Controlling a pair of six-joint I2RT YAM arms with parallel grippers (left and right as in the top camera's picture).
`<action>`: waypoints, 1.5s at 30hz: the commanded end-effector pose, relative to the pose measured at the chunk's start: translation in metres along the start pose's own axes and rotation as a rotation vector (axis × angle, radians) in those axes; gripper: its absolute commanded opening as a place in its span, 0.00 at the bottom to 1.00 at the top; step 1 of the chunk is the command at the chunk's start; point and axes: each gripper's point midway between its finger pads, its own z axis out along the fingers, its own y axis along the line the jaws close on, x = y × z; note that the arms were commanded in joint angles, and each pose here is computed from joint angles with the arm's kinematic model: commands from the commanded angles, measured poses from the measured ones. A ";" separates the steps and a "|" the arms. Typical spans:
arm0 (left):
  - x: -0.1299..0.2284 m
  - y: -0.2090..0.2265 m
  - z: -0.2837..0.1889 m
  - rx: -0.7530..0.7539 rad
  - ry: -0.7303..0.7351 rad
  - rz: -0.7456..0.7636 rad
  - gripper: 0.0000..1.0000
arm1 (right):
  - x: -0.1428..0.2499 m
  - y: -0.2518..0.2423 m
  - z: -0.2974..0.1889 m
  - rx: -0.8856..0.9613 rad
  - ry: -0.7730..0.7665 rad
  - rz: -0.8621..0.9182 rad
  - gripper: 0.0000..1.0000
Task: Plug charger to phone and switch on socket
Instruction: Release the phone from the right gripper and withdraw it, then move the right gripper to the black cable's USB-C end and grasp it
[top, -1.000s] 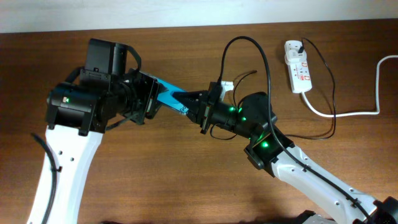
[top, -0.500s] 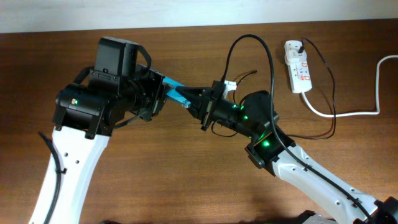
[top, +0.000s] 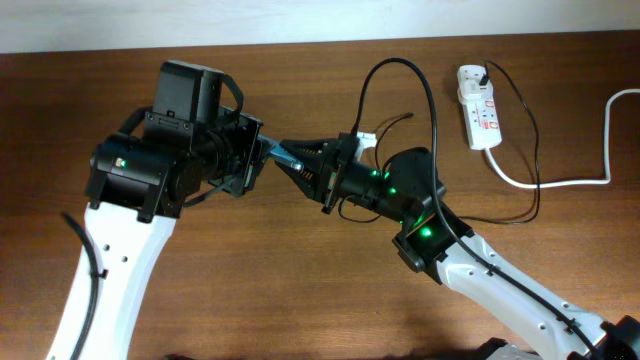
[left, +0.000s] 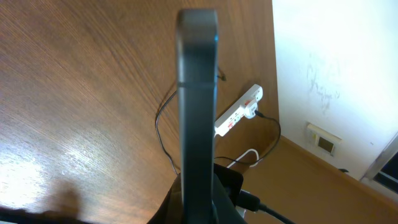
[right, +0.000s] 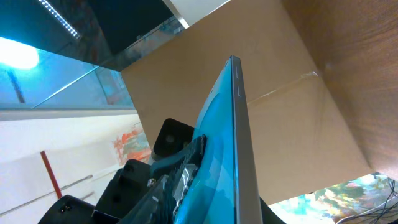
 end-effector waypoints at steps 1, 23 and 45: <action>-0.005 -0.001 -0.001 -0.002 -0.033 0.014 0.00 | 0.010 0.011 0.000 -0.025 0.026 -0.027 0.27; -0.042 -0.018 -0.007 -0.023 -0.256 0.681 0.00 | -0.078 -0.068 -0.040 0.355 -0.224 -0.174 0.88; -0.021 -0.016 0.000 -0.001 -0.133 0.866 0.00 | -0.216 -0.080 -0.166 0.705 -0.544 -0.575 0.98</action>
